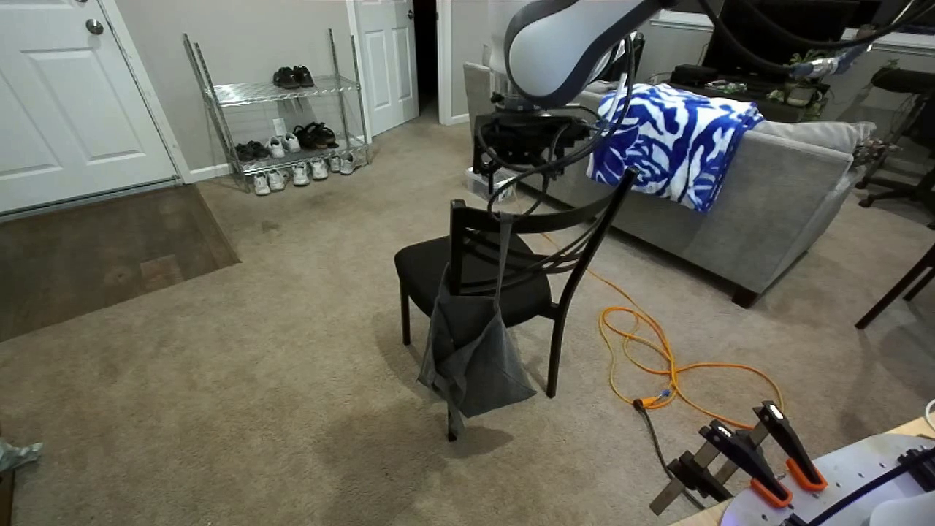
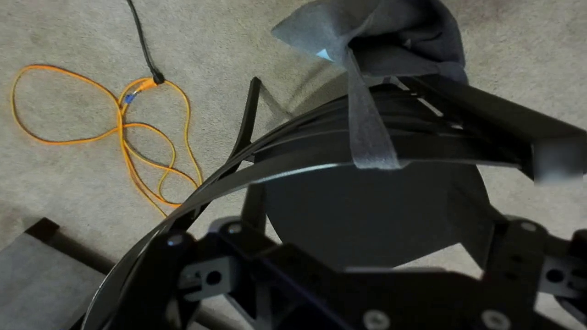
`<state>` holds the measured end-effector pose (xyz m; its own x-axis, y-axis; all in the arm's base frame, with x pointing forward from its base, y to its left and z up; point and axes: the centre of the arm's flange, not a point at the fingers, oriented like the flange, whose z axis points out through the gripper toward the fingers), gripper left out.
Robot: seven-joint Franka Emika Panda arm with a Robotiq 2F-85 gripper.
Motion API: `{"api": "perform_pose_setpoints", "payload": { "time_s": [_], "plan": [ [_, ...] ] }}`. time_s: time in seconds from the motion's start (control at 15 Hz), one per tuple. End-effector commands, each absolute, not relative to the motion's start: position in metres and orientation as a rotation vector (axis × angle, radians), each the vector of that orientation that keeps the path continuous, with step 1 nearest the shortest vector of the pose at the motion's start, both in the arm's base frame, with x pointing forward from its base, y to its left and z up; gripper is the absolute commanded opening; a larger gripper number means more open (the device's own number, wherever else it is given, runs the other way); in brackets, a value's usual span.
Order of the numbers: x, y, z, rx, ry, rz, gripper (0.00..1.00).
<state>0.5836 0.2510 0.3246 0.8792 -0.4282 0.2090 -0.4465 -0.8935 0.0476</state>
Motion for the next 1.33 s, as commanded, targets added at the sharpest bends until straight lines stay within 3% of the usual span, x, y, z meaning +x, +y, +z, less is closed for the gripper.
{"api": "perform_pose_setpoints", "payload": {
  "time_s": [0.0, 0.4, 1.07, 1.27],
  "plan": [
    [0.578, 0.244, 0.334, 2.992, -0.901, 0.303, 1.00],
    [0.606, 0.236, 0.334, 2.913, -1.338, 0.030, 1.00],
    [0.655, 0.226, 0.326, 2.637, -2.008, -0.153, 1.00],
    [0.671, 0.227, 0.318, 2.643, -1.918, -0.412, 1.00]
  ]
}}
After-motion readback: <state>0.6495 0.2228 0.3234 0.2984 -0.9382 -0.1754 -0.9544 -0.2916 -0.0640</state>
